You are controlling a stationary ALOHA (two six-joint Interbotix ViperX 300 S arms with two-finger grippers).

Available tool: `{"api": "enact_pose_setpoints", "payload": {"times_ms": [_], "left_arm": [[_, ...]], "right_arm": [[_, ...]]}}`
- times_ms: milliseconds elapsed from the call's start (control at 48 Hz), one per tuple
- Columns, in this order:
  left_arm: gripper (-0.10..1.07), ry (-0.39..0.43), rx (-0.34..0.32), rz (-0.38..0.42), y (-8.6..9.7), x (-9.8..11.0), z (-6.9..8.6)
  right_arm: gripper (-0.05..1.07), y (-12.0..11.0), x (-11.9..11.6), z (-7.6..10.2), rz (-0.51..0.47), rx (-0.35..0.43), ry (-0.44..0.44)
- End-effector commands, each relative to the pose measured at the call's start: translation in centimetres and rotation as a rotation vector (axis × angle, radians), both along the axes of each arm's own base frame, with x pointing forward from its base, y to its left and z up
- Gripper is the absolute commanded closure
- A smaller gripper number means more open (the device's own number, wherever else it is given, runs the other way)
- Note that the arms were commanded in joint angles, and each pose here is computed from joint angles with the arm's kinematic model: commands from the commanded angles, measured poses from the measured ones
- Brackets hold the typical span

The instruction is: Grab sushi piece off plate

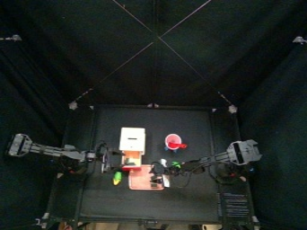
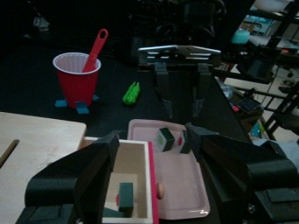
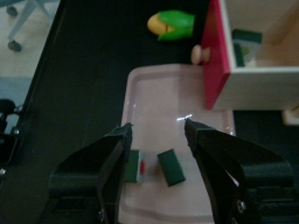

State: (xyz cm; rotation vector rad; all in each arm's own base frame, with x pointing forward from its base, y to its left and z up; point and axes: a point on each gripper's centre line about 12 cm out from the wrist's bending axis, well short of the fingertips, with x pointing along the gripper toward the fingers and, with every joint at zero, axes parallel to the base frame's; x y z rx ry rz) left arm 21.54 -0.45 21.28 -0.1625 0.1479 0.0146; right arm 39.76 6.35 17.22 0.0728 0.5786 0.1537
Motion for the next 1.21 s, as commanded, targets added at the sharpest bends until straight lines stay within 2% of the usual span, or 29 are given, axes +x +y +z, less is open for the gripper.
{"api": "enact_pose_setpoints", "payload": {"times_ms": [0, 500, 750, 1188], "left_arm": [[0.02, -0.018, 0.001, 0.002, 0.0, 0.2, 0.5], [0.02, -0.014, -0.001, 0.004, 0.1, 0.1, 0.3], [0.02, -0.015, -0.004, 0.006, 0.1, 0.2, 0.4], [0.02, -0.015, -0.004, 0.006, 0.1, 0.2, 0.4]], "right_arm": [[0.17, 0.5, -0.4, 1.0, 0.012, 0.006, -0.025], [0.17, 0.0, -0.1, -1.8, -0.014, -0.015, 0.075], [0.17, -0.6, 0.6, -2.2, -0.036, -0.029, 0.106], [0.17, -1.4, 1.4, -4.3, -0.067, -0.049, 0.182]]}}
